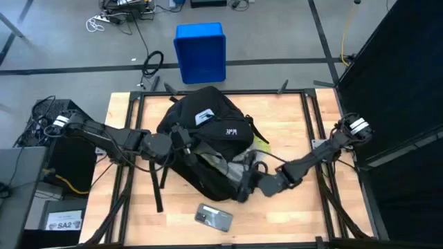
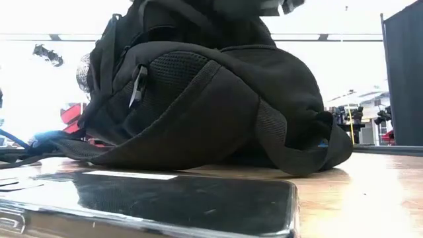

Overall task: Unpack backpack
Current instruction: Put the cellphone into the backpack

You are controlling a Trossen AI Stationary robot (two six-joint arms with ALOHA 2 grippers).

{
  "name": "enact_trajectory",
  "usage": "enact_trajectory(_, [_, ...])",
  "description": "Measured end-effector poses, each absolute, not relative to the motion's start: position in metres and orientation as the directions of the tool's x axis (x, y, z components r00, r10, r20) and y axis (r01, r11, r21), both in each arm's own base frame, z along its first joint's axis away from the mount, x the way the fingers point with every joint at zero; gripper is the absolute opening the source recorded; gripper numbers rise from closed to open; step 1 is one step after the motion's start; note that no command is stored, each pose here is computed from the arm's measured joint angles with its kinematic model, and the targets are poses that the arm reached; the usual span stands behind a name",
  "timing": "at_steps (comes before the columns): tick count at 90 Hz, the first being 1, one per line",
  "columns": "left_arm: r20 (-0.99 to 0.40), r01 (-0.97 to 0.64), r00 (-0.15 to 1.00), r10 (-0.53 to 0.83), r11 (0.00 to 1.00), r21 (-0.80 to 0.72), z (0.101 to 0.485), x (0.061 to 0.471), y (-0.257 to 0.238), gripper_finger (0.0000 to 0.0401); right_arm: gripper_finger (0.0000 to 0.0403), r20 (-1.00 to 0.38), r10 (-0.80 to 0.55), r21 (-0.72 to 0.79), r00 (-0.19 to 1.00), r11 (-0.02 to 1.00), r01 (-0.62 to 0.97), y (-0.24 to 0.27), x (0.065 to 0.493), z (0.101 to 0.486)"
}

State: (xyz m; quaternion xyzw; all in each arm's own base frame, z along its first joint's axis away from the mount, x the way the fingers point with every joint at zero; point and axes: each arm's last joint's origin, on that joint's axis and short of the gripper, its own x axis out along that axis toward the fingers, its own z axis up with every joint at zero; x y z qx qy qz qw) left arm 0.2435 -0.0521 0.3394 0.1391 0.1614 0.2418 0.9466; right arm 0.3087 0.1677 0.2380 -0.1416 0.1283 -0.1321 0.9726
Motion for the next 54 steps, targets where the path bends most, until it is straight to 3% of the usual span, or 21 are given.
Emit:
enact_trajectory(24, [-0.244, -0.411, 0.829, 0.504, 0.843, 0.346, 0.338, 0.243, -0.052, 0.0, 0.0292, -0.296, 0.014, -0.013, 0.955, 1.0, -0.019, 0.21, 0.297, 0.217])
enact_trajectory(54, [-0.245, -0.414, 0.827, 0.506, 0.844, 0.342, 0.338, 0.243, -0.052, 0.0, 0.0293, -0.353, 0.116, 0.001, 0.928, 0.992, -0.124, 0.234, 0.31, 0.153])
